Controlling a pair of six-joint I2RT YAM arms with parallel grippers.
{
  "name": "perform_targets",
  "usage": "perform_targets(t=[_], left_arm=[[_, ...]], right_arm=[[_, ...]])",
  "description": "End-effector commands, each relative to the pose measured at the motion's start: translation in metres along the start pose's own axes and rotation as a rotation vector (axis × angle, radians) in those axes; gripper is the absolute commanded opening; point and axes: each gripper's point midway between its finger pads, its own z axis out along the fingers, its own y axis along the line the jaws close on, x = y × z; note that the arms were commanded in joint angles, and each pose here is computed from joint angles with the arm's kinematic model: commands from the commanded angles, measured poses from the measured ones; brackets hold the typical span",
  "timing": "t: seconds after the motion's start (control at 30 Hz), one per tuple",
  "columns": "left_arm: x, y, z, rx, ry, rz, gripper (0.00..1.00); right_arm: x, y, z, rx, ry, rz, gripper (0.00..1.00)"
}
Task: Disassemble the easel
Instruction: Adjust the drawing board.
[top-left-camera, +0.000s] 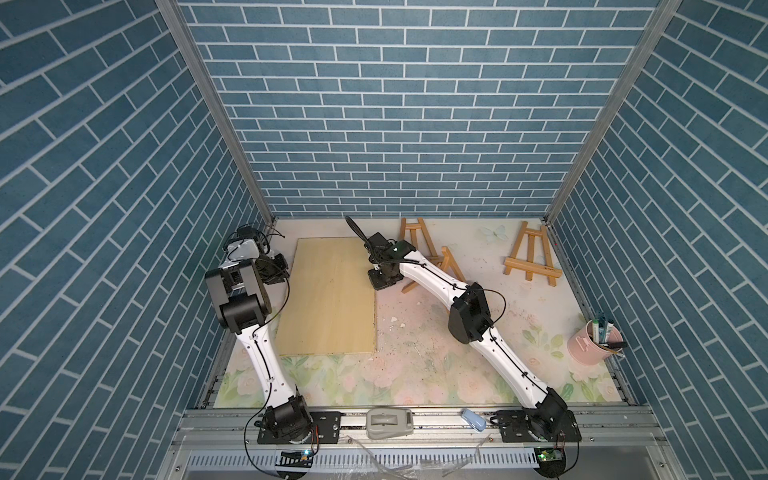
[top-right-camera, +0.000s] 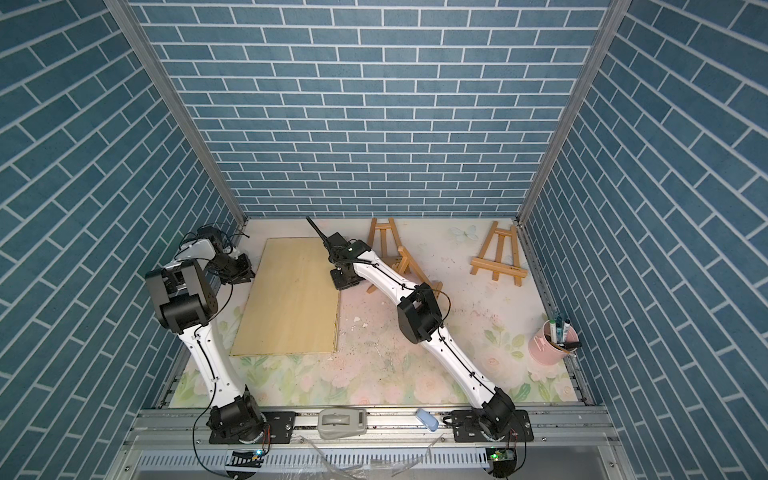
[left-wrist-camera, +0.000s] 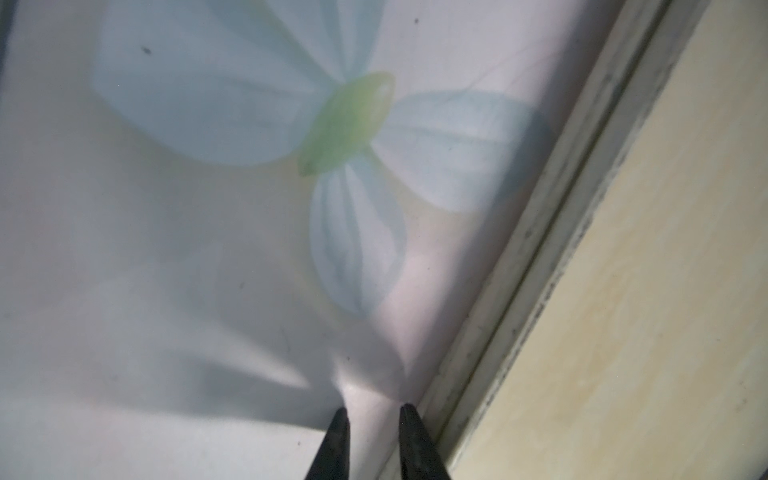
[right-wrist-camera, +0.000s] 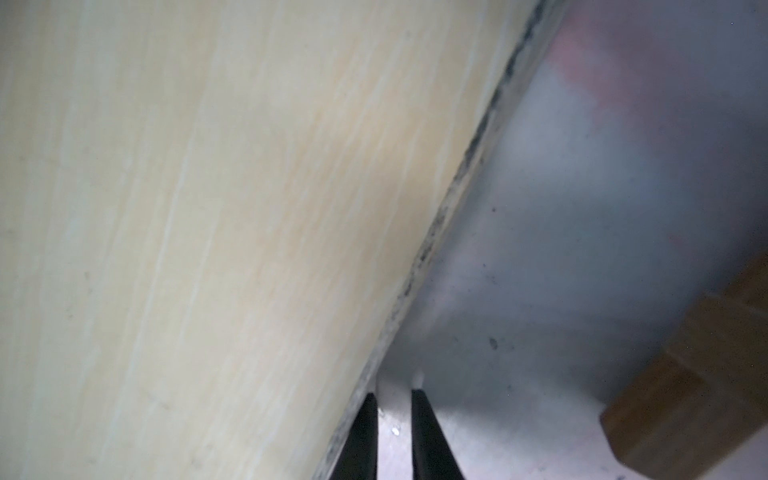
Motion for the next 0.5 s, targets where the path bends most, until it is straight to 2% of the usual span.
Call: perform_targets(t=[0.0, 0.47], left_arm=[[0.0253, -0.0174, 0.0139, 0.047, 0.105, 0.006, 0.24], [0.0280, -0.0195, 0.0083, 0.048, 0.094, 0.006, 0.24]], right_arm=[[-0.0056, 0.0179, 0.0034, -0.045, -0.030, 0.013, 0.18], [-0.0095, 0.0183, 0.0018, -0.050, -0.044, 0.012, 0.18]])
